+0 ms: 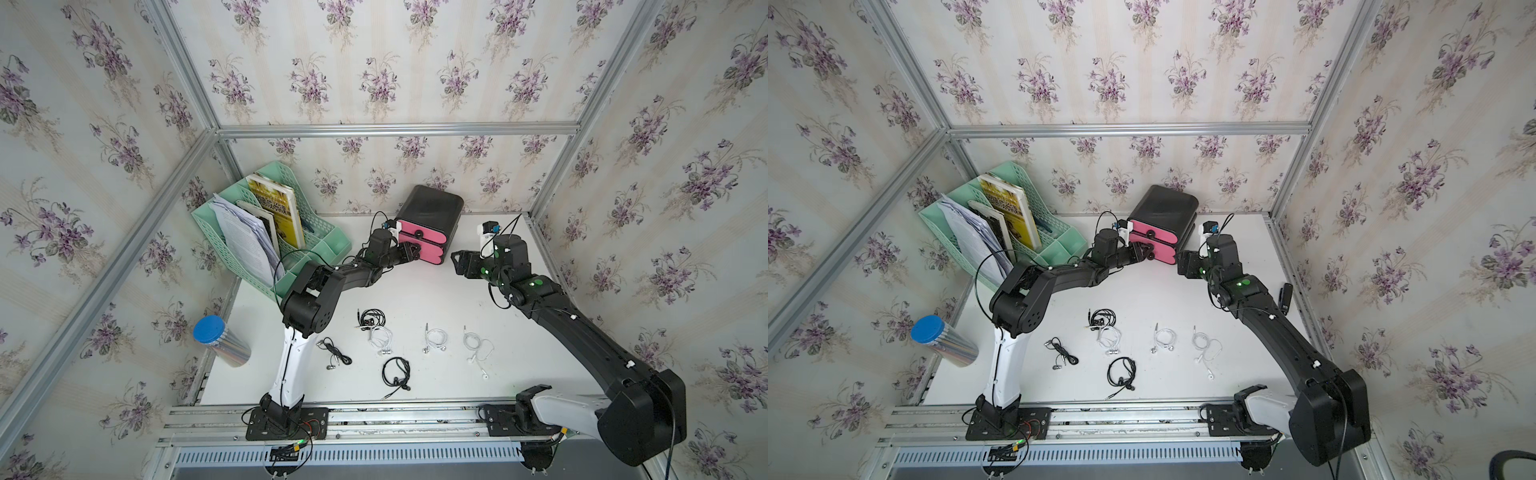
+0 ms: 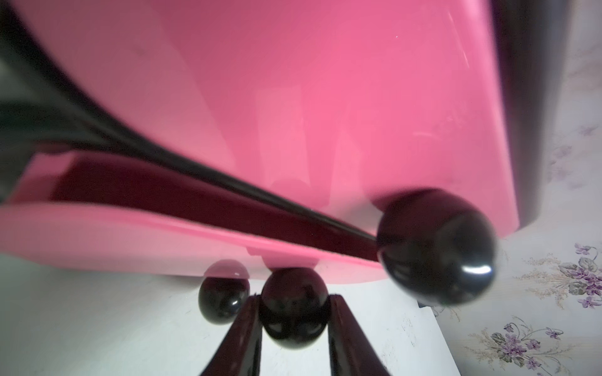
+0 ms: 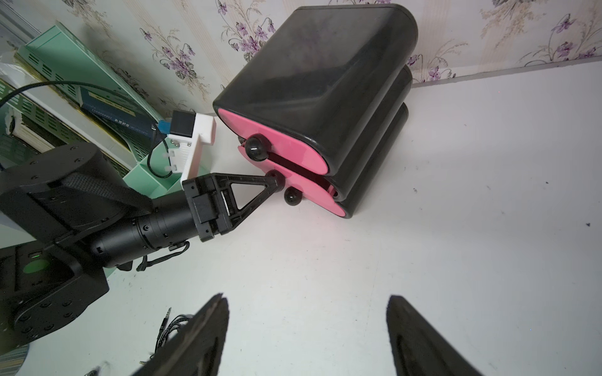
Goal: Place the wired earphones into the drawer by color
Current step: Open the drawer in the storage box.
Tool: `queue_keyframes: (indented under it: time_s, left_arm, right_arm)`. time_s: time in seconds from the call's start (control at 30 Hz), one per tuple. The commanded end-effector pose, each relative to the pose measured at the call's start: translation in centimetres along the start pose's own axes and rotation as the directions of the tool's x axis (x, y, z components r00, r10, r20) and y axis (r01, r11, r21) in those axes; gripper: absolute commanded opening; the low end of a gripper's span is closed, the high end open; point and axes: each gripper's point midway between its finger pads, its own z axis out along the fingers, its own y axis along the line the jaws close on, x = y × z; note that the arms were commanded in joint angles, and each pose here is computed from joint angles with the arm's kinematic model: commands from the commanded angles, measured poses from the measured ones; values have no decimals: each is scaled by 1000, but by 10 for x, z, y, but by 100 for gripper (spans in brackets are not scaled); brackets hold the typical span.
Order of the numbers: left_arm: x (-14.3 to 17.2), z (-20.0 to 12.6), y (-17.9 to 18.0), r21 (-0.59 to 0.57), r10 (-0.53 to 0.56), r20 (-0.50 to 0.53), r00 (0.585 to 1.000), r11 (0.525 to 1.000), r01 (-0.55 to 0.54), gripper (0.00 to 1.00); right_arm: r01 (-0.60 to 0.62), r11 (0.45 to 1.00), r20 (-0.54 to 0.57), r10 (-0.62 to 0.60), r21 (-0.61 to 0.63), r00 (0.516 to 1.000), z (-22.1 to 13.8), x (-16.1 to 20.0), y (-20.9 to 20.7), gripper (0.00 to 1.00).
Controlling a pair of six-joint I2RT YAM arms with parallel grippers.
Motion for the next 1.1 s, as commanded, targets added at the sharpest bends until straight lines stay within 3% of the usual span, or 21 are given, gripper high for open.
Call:
queue_keyframes:
  time_s: [0.0, 1.07]
  left_arm:
    - [-10, -8, -13, 36, 17, 39, 999, 999, -18, 35]
    - [30, -74, -22, 2, 16, 20, 1000, 1000, -16, 35]
  right_arm:
    - [2, 1000, 34, -2, -15, 999, 0, -10, 4, 81]
    - [5, 1000, -34, -5, 11, 999, 1, 22, -8, 80]
